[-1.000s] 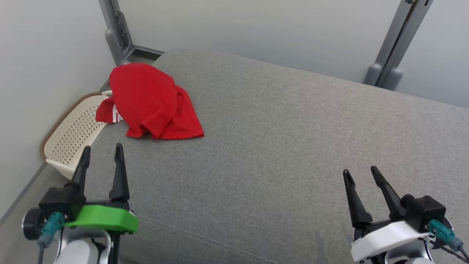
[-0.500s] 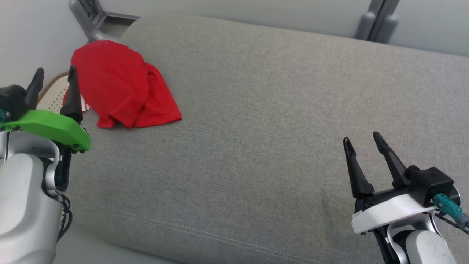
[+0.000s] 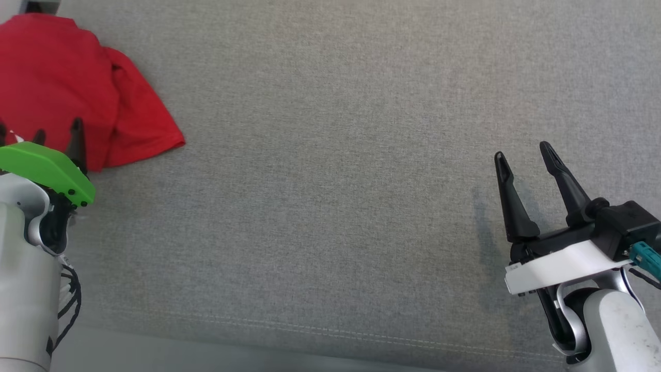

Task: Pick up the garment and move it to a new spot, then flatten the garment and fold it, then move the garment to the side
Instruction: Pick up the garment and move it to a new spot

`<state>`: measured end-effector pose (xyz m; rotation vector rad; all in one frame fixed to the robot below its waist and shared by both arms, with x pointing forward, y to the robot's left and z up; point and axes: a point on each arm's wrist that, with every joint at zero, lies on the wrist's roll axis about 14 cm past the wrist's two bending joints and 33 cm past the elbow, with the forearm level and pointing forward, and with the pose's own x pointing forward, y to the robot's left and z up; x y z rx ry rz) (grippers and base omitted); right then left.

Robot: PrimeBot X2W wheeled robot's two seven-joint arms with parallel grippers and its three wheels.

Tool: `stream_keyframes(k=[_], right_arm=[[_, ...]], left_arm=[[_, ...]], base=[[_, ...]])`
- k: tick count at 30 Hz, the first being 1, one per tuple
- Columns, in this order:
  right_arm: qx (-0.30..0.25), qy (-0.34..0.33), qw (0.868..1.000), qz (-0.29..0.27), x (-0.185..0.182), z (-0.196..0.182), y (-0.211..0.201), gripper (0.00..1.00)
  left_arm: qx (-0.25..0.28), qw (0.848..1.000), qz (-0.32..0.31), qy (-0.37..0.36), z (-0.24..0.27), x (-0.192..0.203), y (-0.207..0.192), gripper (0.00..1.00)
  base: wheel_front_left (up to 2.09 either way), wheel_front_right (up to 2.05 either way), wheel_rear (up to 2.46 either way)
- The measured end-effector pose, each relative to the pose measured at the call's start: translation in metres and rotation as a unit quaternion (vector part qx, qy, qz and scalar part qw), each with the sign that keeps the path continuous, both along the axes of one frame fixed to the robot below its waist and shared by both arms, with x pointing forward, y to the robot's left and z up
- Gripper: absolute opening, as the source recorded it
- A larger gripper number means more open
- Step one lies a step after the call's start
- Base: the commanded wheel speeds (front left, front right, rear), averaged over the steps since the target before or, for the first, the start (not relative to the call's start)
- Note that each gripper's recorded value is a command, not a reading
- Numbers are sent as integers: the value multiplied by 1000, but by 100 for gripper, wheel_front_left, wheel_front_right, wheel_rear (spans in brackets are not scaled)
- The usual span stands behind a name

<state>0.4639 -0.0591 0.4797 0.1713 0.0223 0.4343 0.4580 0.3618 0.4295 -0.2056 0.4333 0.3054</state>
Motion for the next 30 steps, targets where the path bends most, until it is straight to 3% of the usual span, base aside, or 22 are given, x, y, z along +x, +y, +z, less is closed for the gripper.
stream_keyframes(k=[5, 6, 7, 8, 15, 21, 26, 30], right_arm=[[-8, 22, 1000, -12, 6, -21, -12, 100], [-9, 26, 1000, -14, 7, -25, -14, 100], [-11, 28, 999, -17, 8, -27, -16, 100], [-13, 30, 999, -19, 8, -29, -19, 100], [-15, 27, 999, -23, 9, -28, -23, 100], [-11, 10, 1000, -23, 6, -12, -21, 100], [-5, 1, 1000, -29, -1, 0, -21, 100], [2, -9, 999, -34, -9, 11, -23, 100]], left_arm=[[-27, 997, 9, 65, -45, 3, -5, 100], [-30, 997, 11, 72, -51, 3, -5, 87], [-33, 996, 12, 76, -56, 4, -6, 40], [-35, 996, 11, 80, -60, 6, -8, 0], [-18, 999, 14, 43, -47, 16, -4, 0], [55, 997, 13, -60, 20, 32, 18, 0], [109, 983, 1, -149, 84, 46, 20, 0], [151, 962, -36, -223, 141, 58, -1, 0]], base=[[0, 0, 0], [0, 0, 0], [0, 0, 0], [0, 0, 0], [0, 0, 0], [0, 0, 0], [0, 0, 0], [0, 0, 0]])
